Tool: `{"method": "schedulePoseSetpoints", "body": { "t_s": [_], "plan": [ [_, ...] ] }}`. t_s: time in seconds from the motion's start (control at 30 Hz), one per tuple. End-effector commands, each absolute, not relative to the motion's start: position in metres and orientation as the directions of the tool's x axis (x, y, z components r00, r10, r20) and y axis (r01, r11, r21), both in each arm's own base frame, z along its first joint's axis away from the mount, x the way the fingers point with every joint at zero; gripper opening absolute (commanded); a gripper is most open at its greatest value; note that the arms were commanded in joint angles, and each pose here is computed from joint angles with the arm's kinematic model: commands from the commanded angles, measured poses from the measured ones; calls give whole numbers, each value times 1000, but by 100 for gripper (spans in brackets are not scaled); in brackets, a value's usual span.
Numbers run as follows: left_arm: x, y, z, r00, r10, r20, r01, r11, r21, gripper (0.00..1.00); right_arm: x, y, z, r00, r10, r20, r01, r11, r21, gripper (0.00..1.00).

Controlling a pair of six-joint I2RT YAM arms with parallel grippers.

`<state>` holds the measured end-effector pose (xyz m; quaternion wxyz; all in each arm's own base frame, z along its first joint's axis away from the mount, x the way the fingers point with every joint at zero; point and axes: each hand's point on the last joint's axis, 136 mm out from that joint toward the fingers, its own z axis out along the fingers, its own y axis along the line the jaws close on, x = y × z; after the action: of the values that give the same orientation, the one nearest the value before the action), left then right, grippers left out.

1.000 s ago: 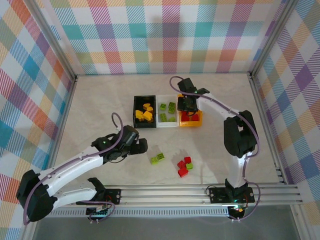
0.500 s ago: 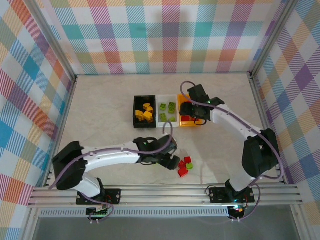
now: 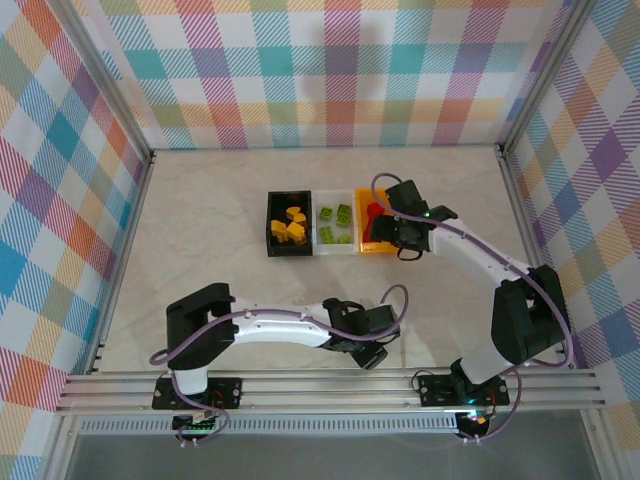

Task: Sort the legos into containers by color

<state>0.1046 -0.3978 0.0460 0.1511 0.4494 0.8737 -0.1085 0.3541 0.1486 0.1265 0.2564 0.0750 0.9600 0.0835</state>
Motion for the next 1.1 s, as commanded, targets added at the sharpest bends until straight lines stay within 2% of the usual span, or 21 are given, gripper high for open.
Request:
{"method": "schedulePoseSetpoints", "body": {
  "t_s": [0.0,0.17,0.3,0.43,0.67,0.9,1.07],
  "plan": [
    [98,-389,39,-508,801,-317,841,540,17,54,356,144,133,-840,220,-496,118,966,229,80],
    [106,-384,34,-494,809,-318,832,546,97,45,356,142,134,-836,231,-497,123,963,240,80],
    [113,-384,35,-488,805,-338,823,554,131,33,357,141,135,-834,236,-499,127,962,243,80],
    [117,-384,48,-484,789,-379,815,564,135,29,357,140,137,-831,237,-503,126,961,246,80],
    [139,-366,93,-506,716,-481,756,637,153,28,352,139,140,-829,248,-502,131,958,256,80],
    [212,-343,132,-624,524,-580,603,795,68,28,338,138,131,-838,277,-471,152,946,286,80],
    [287,-353,157,-713,318,-625,475,874,-98,28,325,135,125,-842,299,-449,171,937,304,80]
  ]
}}
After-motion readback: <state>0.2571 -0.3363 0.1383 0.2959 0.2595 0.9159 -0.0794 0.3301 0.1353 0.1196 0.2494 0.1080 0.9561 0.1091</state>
